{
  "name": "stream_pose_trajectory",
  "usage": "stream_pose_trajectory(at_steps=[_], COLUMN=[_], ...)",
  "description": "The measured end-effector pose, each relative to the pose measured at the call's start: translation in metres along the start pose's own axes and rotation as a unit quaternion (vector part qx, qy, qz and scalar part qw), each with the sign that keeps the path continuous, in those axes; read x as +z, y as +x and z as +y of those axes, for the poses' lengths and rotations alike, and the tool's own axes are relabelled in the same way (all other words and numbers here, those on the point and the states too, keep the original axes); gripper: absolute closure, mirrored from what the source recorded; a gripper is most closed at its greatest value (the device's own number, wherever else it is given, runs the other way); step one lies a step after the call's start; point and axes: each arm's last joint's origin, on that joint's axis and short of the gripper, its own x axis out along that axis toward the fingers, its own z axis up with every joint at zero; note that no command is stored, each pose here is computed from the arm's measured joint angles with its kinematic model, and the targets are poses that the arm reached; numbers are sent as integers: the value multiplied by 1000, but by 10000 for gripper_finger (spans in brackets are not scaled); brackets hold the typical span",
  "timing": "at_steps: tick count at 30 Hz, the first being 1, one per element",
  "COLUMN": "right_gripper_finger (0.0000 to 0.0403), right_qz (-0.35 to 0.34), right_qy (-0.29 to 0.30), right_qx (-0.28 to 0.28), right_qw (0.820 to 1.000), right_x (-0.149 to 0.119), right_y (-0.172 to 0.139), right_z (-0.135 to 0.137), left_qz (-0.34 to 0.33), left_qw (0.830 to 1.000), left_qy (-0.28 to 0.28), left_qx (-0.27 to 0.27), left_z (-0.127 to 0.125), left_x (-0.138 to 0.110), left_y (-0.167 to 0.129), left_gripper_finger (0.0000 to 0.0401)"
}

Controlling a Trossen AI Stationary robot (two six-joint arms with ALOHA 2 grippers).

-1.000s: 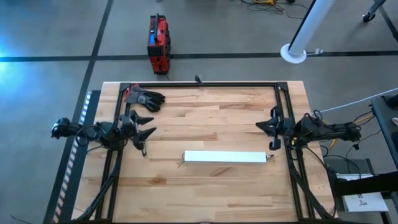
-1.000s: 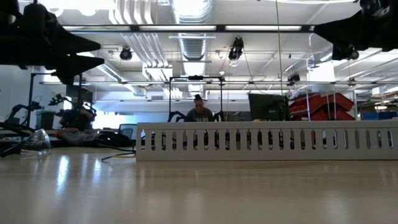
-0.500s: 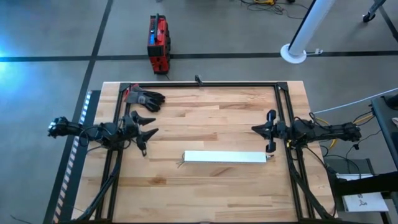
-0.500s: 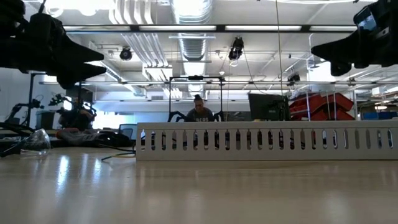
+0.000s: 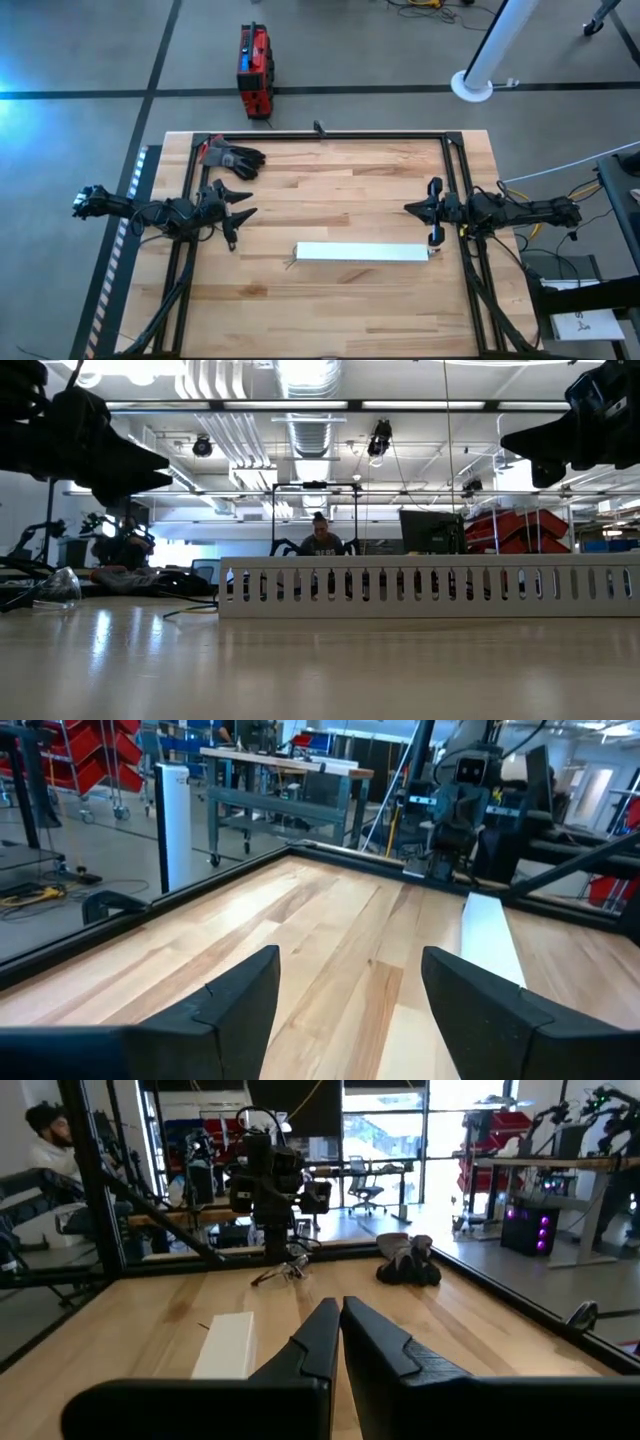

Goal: Ziptie cables
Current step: Return to Home Position

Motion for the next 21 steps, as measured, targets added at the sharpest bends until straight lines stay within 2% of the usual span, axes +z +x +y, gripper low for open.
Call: stream_pose_trajectory(at_steps=[10, 21], right_gripper_finger=[396, 396], right_qz=[0, 3], right_qy=[3, 4], right_qx=[0, 2], right_qw=[1000, 1000], right_x=[0, -1], right_y=[0, 0], right_z=[0, 1], left_qz=[20, 35], left_qw=[1000, 999], left_qy=[12, 22], left_qx=[4, 7], left_z=[-1, -2], left_x=[-4, -7], left_y=[3, 5], left_gripper_finger=[180, 161])
